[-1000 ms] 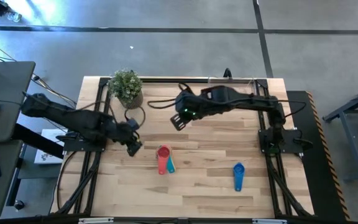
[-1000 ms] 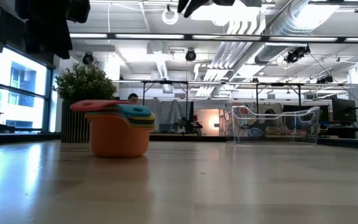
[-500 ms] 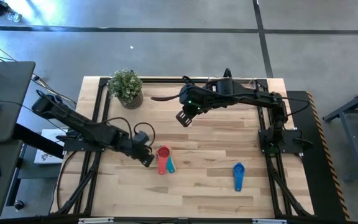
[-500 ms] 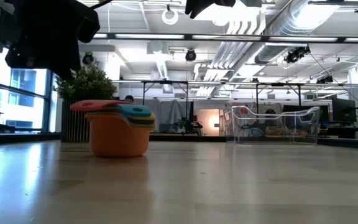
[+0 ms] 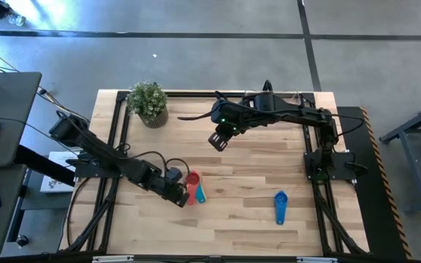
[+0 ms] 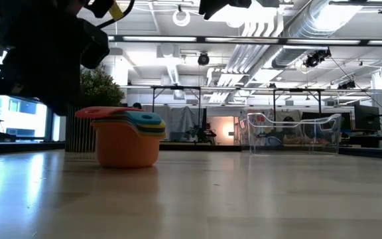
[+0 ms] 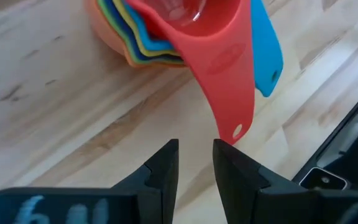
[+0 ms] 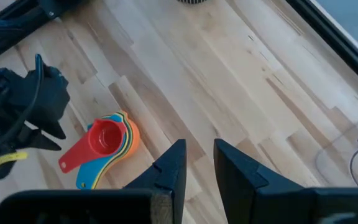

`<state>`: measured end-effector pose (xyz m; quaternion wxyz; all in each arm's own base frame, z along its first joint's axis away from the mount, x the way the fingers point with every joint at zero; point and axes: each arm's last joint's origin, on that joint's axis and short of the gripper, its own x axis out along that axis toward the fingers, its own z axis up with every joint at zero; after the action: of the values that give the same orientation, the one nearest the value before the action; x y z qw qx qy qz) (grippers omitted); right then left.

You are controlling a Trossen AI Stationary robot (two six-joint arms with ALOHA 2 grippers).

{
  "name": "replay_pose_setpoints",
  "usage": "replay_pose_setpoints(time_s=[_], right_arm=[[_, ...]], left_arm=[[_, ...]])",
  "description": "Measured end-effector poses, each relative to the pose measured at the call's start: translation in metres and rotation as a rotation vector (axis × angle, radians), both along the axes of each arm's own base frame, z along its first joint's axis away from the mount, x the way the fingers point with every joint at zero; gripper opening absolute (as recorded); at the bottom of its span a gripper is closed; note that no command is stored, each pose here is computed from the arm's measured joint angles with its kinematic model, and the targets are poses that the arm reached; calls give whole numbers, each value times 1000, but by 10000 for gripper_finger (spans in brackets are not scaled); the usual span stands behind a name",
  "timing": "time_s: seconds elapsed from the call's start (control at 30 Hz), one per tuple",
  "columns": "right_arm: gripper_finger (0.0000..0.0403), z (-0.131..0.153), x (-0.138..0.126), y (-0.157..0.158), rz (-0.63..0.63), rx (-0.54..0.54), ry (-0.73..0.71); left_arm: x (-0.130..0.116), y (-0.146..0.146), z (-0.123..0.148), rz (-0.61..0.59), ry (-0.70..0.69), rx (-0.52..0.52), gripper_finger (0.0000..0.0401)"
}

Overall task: Nest measuring cups in basket
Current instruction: Stack the red measuring cup on top of the light blue measuring cup

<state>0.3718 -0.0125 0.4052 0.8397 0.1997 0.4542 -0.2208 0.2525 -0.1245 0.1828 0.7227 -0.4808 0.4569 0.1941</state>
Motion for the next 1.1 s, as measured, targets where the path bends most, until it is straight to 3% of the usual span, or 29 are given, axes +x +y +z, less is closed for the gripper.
replay_pose_setpoints(time_s=[0.5,1.1], right_arm=[[74,-1,0,0,-56,29,-4],[74,-1,-1,0,-44,8,1]], left_arm=[[4,0,-9,-12,26,18,90],[26,14,-8,-8,-114,6,90]])
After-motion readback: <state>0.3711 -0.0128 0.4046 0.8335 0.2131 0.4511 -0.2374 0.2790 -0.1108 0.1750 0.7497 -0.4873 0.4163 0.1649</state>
